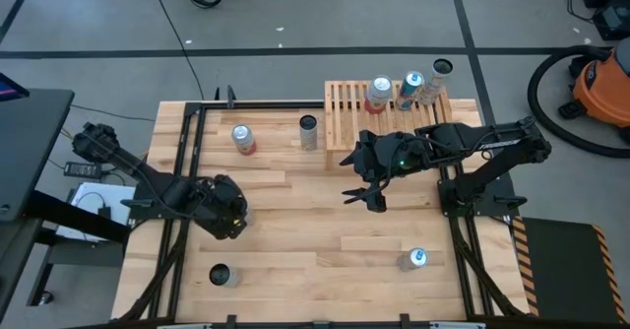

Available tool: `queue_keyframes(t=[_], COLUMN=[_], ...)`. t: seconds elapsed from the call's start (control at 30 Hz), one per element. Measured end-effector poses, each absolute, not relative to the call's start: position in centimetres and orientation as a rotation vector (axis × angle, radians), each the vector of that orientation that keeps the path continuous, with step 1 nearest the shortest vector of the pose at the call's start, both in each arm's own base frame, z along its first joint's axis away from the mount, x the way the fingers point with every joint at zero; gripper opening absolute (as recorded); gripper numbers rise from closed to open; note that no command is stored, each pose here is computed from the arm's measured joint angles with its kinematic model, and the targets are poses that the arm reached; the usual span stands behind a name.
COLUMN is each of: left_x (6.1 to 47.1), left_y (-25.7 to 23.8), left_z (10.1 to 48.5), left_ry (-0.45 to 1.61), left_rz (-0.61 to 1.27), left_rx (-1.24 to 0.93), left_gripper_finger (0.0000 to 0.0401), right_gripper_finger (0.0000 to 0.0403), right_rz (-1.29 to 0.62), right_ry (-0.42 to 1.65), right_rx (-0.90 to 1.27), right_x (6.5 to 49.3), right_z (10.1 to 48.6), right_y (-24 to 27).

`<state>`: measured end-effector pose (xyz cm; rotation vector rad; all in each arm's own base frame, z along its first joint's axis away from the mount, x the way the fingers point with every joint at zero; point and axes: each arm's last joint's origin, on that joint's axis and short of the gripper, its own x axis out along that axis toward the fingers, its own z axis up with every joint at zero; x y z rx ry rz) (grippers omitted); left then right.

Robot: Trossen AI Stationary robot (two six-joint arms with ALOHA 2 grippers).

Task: Place canned beverage on shelf
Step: Put the top white-pink soda can on the shelf

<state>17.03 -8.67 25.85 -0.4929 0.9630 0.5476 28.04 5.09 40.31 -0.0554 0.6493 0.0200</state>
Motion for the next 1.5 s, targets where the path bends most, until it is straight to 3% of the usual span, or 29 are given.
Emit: queue_keyframes(t=[0.83, 1.5], left_x=[20.2, 21.8], left_y=[-4.0, -1.0], left_z=[34.5, 36.5], left_ry=[0.781, 0.673], left_rz=[0.427, 0.317], left_rx=[-0.355, -0.329], left_gripper_finger=[0.0259, 0.0259], right_gripper_finger=[0.0348, 0.0348], right_rz=[0.036, 0.001], right_ry=[0.648, 0.555], right_rx=[-0.054, -0.036], right_x=[28.1, 29.1], right_z=[40.3, 40.9], right_y=[5.1, 4.0])
